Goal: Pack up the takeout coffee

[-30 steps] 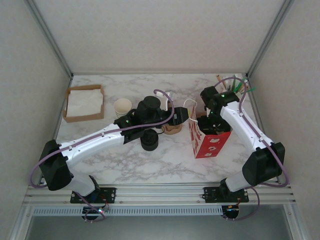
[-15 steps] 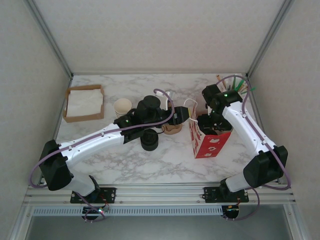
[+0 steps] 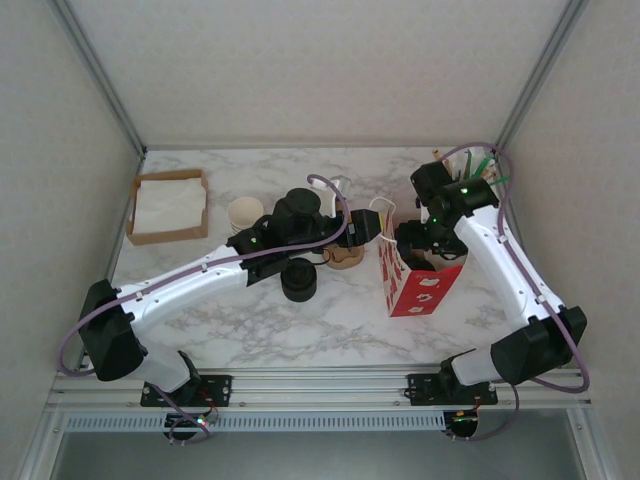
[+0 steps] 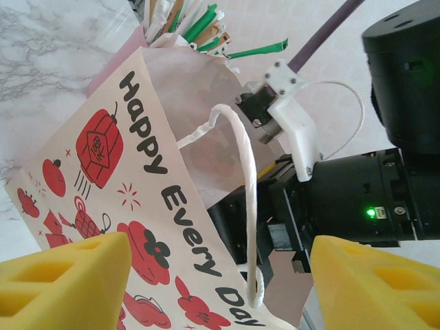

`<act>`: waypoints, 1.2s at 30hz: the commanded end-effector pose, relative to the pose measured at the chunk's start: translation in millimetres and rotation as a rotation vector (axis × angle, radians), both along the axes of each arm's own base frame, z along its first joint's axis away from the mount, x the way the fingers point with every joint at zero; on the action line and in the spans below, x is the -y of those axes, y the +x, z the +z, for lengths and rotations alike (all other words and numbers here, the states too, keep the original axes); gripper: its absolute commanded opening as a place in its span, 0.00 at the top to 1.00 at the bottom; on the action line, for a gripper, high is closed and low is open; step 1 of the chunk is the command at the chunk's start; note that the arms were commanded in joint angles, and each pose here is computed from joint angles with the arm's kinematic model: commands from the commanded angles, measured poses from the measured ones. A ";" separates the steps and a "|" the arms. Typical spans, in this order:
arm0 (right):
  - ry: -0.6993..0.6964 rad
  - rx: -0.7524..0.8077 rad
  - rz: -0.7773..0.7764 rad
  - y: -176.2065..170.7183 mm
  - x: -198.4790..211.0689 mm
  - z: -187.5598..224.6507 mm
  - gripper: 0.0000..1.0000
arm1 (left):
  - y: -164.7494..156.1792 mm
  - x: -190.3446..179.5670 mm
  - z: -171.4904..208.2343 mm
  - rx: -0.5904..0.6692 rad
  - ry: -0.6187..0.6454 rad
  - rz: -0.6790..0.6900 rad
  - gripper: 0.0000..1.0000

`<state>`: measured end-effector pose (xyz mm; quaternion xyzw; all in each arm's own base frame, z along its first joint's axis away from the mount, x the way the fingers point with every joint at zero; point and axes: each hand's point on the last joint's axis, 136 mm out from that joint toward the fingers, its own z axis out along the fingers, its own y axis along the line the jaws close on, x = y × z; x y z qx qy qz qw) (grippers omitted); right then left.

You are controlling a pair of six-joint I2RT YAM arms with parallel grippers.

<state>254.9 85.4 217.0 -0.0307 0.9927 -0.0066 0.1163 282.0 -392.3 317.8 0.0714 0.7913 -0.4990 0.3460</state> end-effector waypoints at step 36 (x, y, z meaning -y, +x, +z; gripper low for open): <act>0.190 0.426 -0.029 -10.2 4.3 117.1 0.16 | -4.2 -21.9 51.7 0.097 -0.058 0.038 0.00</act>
